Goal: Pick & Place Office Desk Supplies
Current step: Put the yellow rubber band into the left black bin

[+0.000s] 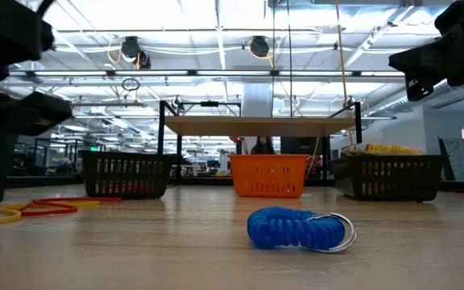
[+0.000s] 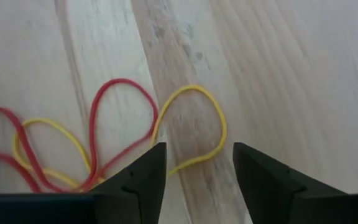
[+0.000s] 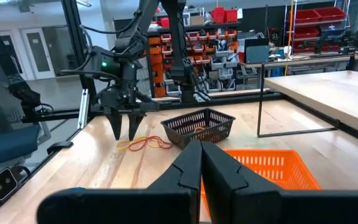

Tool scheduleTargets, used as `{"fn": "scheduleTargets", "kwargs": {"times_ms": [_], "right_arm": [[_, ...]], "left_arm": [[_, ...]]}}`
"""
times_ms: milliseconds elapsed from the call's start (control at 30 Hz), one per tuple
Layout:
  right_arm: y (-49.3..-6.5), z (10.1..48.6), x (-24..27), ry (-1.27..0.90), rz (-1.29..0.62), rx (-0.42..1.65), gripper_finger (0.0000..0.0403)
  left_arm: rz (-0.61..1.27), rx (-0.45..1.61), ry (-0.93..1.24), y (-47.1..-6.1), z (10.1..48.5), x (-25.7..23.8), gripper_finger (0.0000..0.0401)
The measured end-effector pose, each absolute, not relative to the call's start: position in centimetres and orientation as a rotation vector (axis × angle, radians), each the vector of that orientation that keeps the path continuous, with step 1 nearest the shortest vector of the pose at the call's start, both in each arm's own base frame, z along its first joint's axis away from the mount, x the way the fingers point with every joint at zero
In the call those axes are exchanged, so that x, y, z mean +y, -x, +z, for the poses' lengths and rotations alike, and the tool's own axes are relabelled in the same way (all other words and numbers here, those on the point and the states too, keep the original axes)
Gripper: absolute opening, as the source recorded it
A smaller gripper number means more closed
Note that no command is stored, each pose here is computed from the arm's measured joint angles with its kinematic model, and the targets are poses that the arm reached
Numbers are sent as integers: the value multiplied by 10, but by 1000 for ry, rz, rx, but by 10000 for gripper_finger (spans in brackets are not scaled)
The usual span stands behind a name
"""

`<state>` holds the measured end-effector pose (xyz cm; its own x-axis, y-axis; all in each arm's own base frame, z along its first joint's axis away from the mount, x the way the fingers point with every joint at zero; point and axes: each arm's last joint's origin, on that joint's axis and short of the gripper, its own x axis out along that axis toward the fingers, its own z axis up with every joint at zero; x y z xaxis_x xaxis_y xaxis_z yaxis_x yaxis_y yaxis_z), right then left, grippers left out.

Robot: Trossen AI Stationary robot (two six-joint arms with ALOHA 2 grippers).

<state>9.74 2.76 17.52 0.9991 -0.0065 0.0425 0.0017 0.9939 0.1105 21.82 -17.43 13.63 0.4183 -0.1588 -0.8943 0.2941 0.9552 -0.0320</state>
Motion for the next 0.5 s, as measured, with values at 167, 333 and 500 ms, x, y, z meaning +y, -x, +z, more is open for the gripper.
{"fn": "scheduleTargets", "kwargs": {"times_ms": [167, 333, 500], "right_arm": [[-97, 175, 28, -111, -4, -43, 4], [-97, 175, 28, -111, -4, -43, 4], [-97, 175, 28, -109, -4, -43, 4]], "left_arm": [[-302, 1114, -136, -224, 128, -175, 171], [-310, 1150, -136, -227, 117, -176, 138], [-302, 1148, -141, -228, 115, -176, 102]]}}
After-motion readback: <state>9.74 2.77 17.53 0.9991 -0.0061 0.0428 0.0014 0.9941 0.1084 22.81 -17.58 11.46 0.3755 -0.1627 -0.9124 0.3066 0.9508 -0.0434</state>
